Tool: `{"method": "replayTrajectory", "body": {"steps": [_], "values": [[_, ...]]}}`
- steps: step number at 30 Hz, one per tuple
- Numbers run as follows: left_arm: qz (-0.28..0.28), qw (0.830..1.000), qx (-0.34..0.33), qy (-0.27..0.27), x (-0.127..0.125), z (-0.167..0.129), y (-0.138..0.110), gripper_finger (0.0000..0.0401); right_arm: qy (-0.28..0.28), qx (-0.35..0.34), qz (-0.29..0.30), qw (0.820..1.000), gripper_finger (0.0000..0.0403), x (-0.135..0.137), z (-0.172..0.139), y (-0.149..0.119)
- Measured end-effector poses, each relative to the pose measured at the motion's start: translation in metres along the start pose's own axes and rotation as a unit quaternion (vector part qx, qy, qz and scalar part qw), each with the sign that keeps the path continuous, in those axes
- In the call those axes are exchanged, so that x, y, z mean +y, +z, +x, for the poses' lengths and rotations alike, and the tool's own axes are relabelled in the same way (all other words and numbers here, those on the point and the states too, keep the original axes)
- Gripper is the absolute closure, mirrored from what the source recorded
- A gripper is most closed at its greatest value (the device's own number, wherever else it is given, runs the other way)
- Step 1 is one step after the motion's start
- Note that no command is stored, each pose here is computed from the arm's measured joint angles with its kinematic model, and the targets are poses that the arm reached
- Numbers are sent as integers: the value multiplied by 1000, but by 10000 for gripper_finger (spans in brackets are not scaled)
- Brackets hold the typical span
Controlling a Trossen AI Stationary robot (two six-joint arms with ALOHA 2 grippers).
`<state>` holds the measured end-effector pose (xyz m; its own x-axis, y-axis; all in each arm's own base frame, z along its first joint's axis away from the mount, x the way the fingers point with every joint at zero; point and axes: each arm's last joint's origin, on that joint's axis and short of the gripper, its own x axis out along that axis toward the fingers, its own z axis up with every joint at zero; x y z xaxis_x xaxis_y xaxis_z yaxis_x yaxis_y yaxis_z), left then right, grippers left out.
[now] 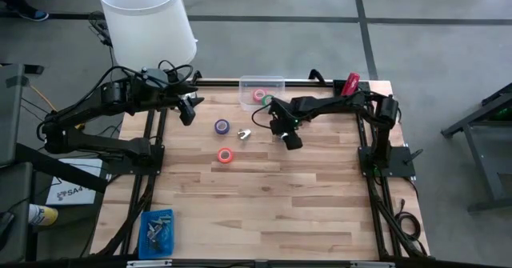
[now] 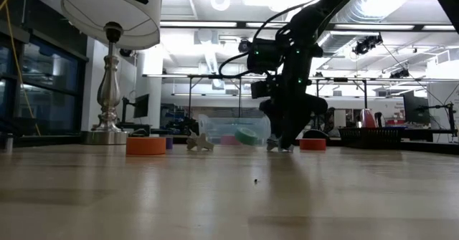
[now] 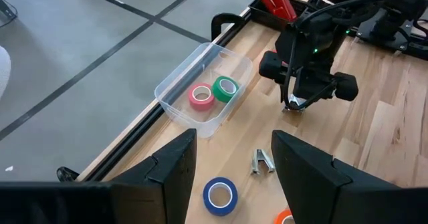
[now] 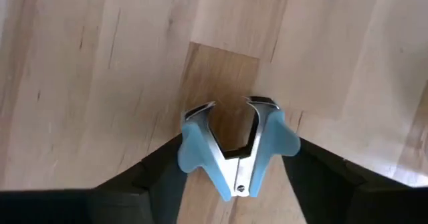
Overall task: Pick and place Stapler, Stapler remover, tape
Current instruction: Put the light blue staple remover into the blue bin
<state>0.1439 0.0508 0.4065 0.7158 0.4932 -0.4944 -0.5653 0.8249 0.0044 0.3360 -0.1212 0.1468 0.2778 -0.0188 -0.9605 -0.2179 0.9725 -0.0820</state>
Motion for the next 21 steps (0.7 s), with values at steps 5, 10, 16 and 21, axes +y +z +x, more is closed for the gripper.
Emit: {"method": "replayTrajectory", "body": {"steps": [5, 10, 16, 21], "values": [[0, 1000, 0, 0, 0, 0, 0, 211, -1, 0, 0, 1000, 226, 0, 0, 0], [0, 1000, 0, -1, 0, 0, 0, 211, -1, -1, 0, 1000, 274, 0, 0, 0], [0, 1000, 0, -1, 0, 0, 0, 211, -5, -12, 39, 999, 310, -1, 0, 2], [0, 1000, 0, -1, 0, 0, 0, 211, 6, -45, 120, 992, 310, -3, -1, 7]]}}
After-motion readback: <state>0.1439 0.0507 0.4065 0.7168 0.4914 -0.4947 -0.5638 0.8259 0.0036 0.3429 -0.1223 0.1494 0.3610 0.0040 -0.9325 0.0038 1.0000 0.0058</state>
